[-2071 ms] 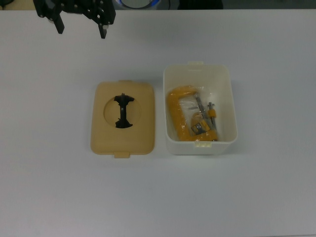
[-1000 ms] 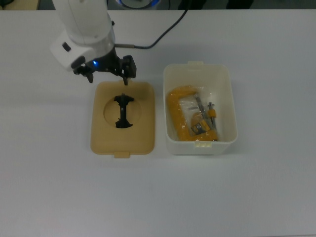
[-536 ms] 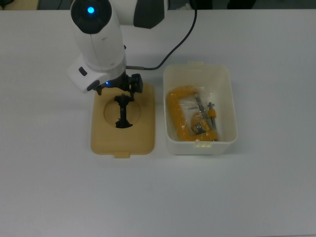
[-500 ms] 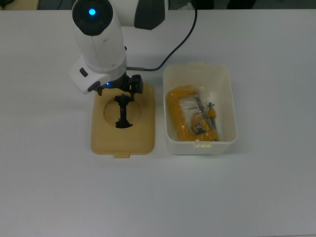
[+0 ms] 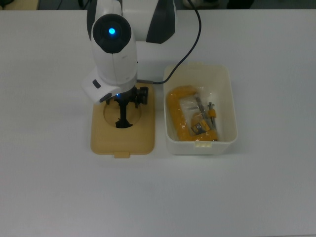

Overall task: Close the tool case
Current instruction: 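Close the gripper on the black handle of the tan lid, then lift the tan lid and carry it over the white box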

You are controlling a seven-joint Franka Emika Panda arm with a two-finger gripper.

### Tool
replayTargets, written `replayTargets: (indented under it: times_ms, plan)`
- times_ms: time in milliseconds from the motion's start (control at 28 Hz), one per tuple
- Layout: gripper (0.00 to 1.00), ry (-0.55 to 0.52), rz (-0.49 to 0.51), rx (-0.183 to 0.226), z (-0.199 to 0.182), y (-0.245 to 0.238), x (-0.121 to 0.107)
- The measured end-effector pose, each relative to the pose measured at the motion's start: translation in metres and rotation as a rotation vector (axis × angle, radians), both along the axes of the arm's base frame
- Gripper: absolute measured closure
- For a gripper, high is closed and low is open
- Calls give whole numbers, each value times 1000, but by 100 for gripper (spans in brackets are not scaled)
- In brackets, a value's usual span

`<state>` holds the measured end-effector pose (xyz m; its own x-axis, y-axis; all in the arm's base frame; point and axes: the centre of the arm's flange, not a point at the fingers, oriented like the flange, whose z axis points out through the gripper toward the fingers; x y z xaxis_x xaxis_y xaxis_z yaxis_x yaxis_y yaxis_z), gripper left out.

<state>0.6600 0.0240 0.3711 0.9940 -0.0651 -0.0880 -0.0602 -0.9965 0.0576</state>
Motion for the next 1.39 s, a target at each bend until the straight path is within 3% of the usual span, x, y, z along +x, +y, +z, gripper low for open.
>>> replayTargets:
  times_ms: [36, 214, 286, 357, 500, 679, 786, 1036, 1393]
  plan:
    - [17, -6, -5, -7, -2, 2, 1]
    - [21, -17, -16, -16, -5, 6, 3]
    - [28, -18, -18, -17, -5, 6, 3]
    - [42, -18, -19, -17, -5, 6, 3]
    - [54, -20, -20, -17, -4, 6, 4]
    - [78, -28, -25, -17, 1, 3, 4]
    - [88, -36, -28, -17, 5, 1, 5]
    - [89, -44, -31, -21, 31, -7, 1]
    - [89, -36, -33, -7, 98, -29, -15]
